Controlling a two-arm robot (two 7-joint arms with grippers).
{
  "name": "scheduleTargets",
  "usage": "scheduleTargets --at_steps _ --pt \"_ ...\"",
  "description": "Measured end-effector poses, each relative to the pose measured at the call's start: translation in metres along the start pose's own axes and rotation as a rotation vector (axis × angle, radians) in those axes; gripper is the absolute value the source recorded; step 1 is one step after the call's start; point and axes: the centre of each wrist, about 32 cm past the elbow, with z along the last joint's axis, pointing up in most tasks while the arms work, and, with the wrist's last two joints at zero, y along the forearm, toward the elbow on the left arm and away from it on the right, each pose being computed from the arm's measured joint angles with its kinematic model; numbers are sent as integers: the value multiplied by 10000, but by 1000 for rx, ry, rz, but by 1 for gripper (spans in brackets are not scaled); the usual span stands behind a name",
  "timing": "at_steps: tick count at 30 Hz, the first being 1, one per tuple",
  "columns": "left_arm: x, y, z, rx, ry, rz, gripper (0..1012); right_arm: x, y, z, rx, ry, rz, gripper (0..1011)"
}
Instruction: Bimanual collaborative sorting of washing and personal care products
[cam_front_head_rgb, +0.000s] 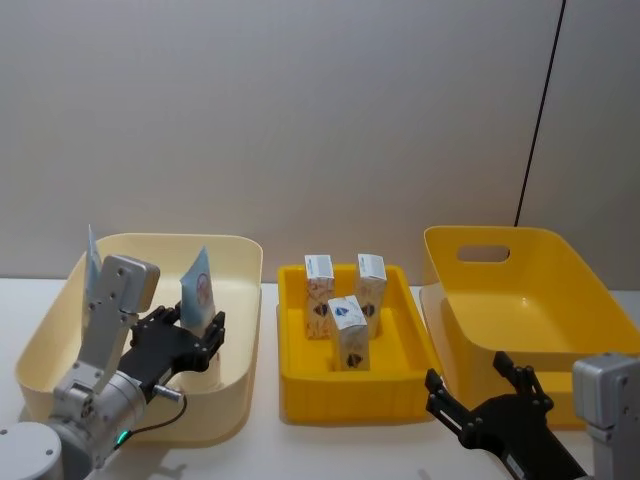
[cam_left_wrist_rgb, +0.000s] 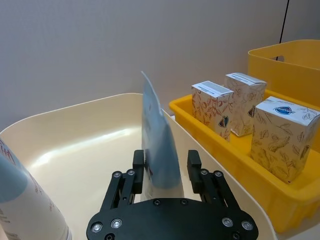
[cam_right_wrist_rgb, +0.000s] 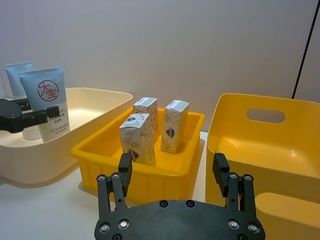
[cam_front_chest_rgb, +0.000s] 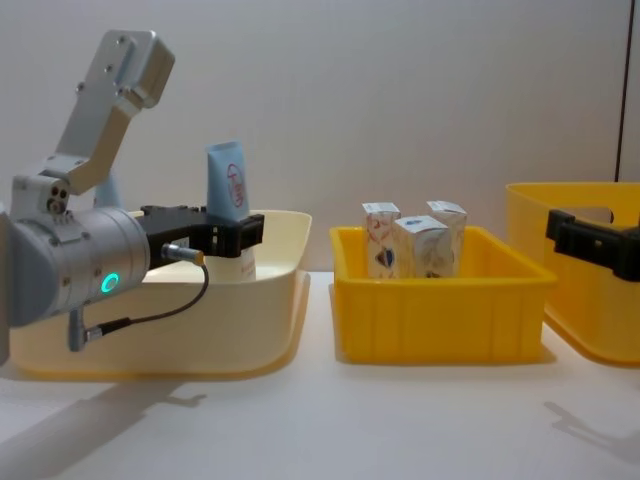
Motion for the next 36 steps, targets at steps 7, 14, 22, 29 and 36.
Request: scheduleTargets --at_steps 7,14,22,29,36 --pt "-4 -10 2 0 0 -1 361 0 0 0 0 0 0 1004" --pt "15 1 -2 -4 -2 -6 278 0 0 0 0 0 0 1004" --pt "93 52 3 -57 -4 -19 266 0 0 0 0 0 0 1004" --pt "199 118 36 -140 4 -45 267 0 0 0 0 0 0 1003" --pt "313 187 85 -233 31 -103 266 0 0 0 0 0 0 1004"
